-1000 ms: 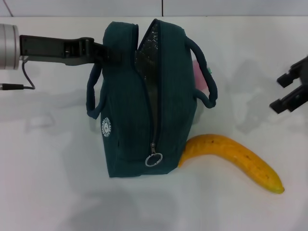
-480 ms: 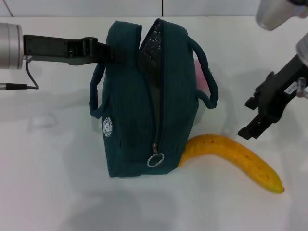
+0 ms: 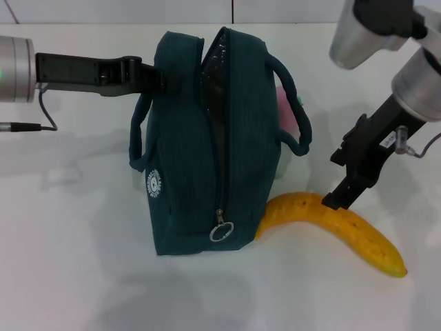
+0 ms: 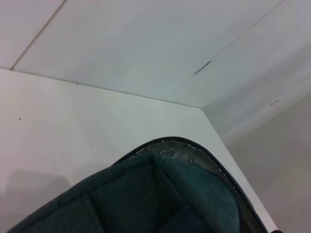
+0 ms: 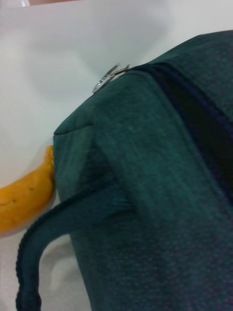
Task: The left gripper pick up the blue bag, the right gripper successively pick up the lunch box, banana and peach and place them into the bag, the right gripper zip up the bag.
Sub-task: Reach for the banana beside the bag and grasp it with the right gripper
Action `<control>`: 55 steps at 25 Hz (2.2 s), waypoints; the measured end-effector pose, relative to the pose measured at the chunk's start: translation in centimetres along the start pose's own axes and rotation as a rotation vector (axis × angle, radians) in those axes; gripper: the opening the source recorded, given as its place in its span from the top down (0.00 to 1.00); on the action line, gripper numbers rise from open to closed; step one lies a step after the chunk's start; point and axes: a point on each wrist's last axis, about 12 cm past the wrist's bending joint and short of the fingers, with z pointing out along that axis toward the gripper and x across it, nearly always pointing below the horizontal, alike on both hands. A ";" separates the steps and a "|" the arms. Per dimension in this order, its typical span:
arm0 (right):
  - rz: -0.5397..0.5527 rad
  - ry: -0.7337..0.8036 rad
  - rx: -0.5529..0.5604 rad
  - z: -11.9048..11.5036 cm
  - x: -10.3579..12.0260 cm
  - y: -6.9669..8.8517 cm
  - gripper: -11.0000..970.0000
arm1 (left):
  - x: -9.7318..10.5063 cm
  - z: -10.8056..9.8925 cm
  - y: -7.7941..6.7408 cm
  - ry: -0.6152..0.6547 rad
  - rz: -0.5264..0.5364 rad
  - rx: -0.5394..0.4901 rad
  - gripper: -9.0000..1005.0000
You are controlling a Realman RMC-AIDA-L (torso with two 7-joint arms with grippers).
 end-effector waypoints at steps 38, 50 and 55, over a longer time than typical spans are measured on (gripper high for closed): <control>-0.048 0.145 0.038 5.5 -1.1 1.0 0.14 | -0.6 0.8 -0.3 0.003 0.012 0.018 0.94; -0.053 0.155 0.044 5.8 -1.1 1.1 0.19 | -0.7 0.8 -0.4 0.000 0.021 0.022 0.94; -0.049 0.158 0.043 6.0 -1.1 1.0 0.30 | -0.7 0.8 -0.4 -0.002 0.023 0.023 0.94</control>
